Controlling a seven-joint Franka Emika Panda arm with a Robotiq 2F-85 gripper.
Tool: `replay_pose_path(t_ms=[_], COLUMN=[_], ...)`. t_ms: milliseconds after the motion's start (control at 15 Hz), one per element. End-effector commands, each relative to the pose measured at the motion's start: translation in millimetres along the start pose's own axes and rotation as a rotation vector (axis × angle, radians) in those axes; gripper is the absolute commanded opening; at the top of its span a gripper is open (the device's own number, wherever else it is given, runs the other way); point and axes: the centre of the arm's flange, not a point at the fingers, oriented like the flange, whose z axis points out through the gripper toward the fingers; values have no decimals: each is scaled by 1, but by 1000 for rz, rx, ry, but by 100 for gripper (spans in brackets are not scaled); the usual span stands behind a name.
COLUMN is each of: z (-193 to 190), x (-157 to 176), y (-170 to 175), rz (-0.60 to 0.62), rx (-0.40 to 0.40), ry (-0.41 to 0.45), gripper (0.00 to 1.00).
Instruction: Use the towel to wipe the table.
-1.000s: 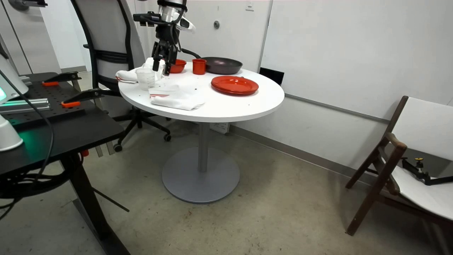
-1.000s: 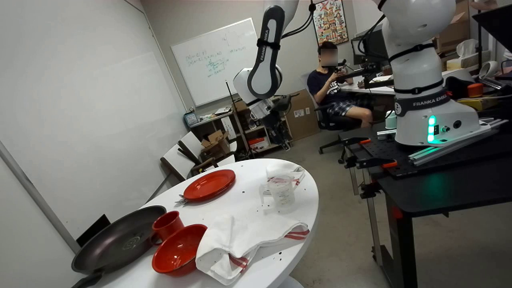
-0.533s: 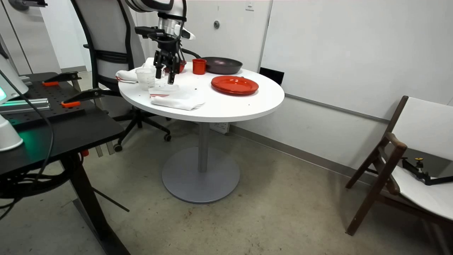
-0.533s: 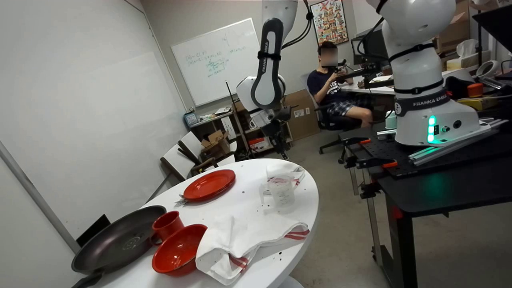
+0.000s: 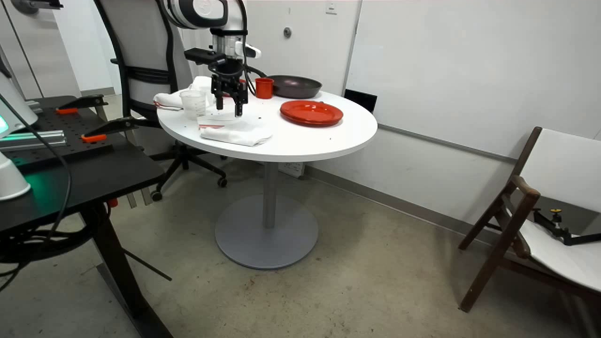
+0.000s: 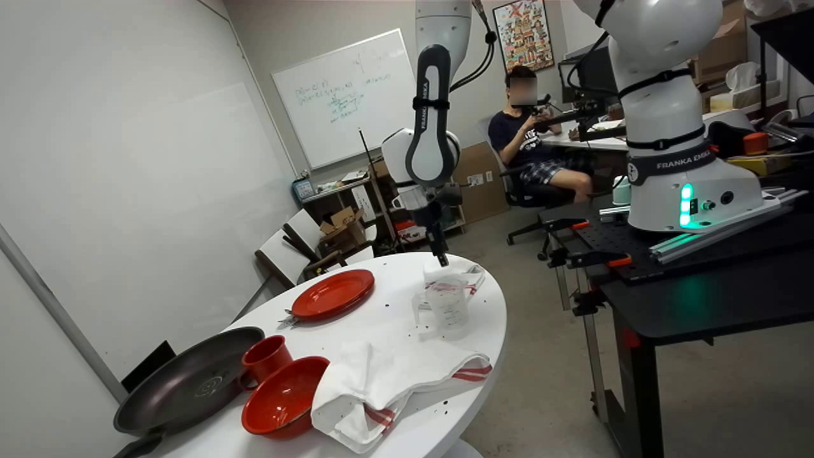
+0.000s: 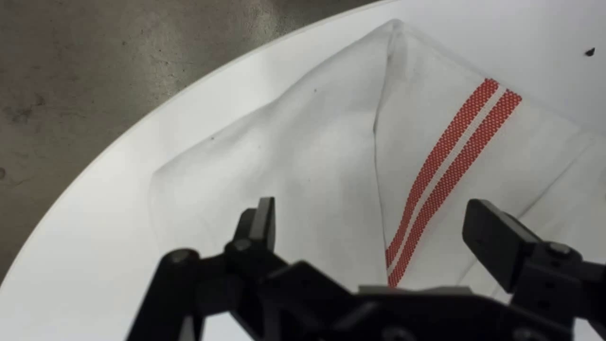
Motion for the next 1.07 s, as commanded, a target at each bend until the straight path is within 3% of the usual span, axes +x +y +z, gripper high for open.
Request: replay_pose_path(t_ms=[0, 667, 733, 867, 1000], z=[28, 65, 66, 68, 67], x=[-8, -2, 0, 2, 3], y=[0, -3, -4, -6, -5], rz=[-23, -6, -7, -6, -1], rx=[15, 24, 20, 20, 18], ry=[9, 11, 11, 10, 11], gripper=[100, 99, 74, 73, 58])
